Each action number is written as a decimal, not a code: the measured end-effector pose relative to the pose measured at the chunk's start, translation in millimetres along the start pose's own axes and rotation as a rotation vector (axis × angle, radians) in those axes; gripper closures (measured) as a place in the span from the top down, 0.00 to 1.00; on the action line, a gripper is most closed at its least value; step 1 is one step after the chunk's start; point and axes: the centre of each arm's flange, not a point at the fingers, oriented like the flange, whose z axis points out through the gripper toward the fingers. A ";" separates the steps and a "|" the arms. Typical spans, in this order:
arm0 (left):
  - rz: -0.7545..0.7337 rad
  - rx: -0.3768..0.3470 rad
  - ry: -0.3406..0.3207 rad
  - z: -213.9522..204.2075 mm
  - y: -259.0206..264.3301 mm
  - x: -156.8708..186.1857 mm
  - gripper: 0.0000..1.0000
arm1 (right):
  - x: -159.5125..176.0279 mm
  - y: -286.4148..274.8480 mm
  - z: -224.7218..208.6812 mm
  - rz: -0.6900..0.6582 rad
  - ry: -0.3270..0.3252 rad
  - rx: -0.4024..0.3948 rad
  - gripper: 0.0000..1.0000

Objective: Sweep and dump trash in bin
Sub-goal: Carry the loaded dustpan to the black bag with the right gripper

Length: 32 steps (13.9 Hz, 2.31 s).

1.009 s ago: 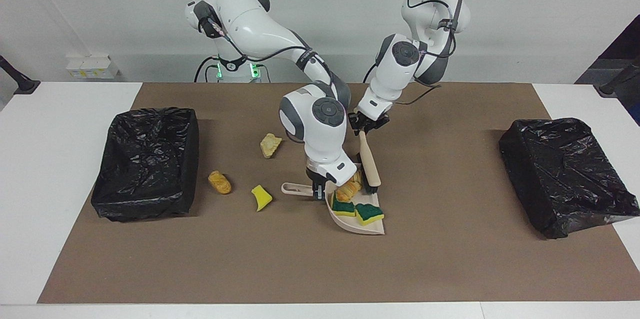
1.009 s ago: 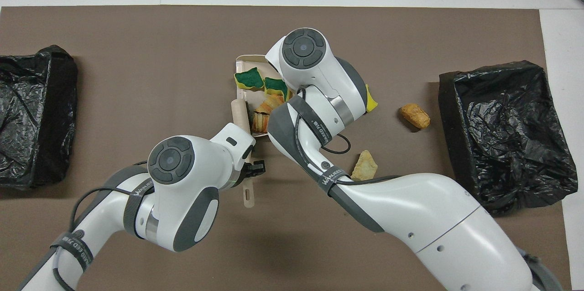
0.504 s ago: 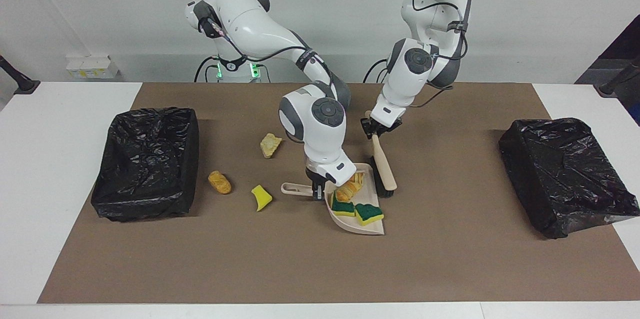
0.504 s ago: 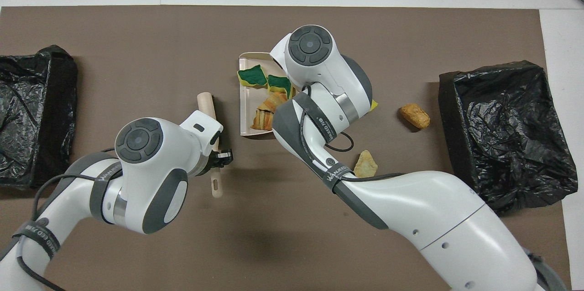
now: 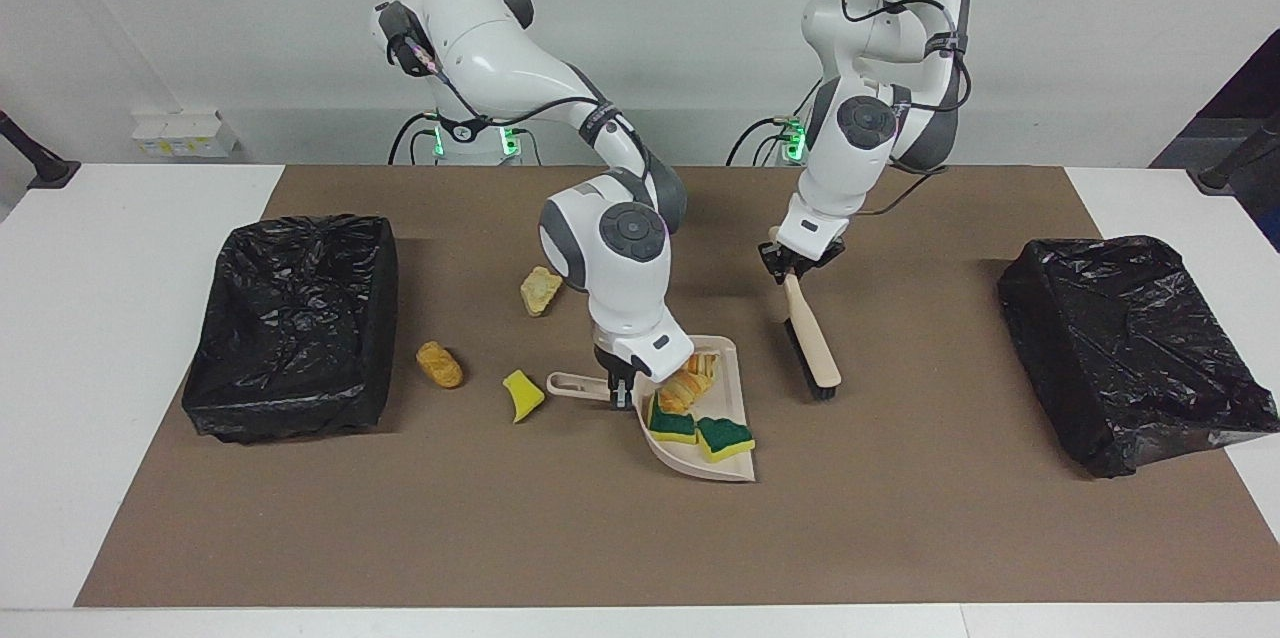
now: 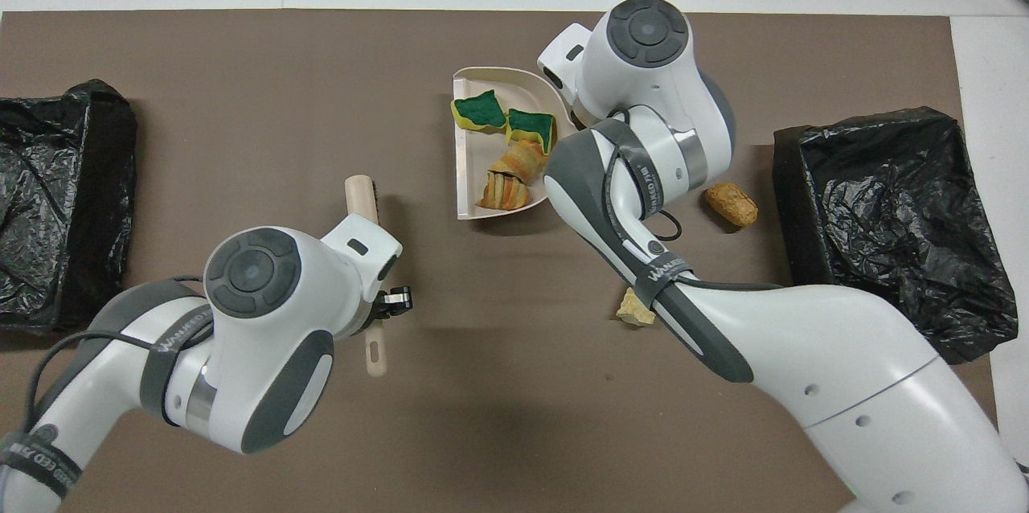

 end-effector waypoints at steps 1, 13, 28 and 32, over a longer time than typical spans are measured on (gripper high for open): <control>0.008 0.008 -0.002 3.3 14.5 -18.4 0.26 | -16.8 -0.1 -13.8 -0.006 -0.006 -0.004 0.32; -0.027 -0.037 0.040 58.7 20.8 -171.8 0.26 | -324.1 -44.4 -123.7 -0.020 -0.067 0.161 0.32; -0.030 -0.049 0.023 12.5 4.4 -115.0 1.00 | -491.1 -148.6 -100.6 -0.042 -0.409 0.060 0.32; 0.009 -0.033 0.008 -14.4 -9.9 -46.2 1.00 | -455.6 -158.8 -106.3 0.032 -0.559 0.043 0.32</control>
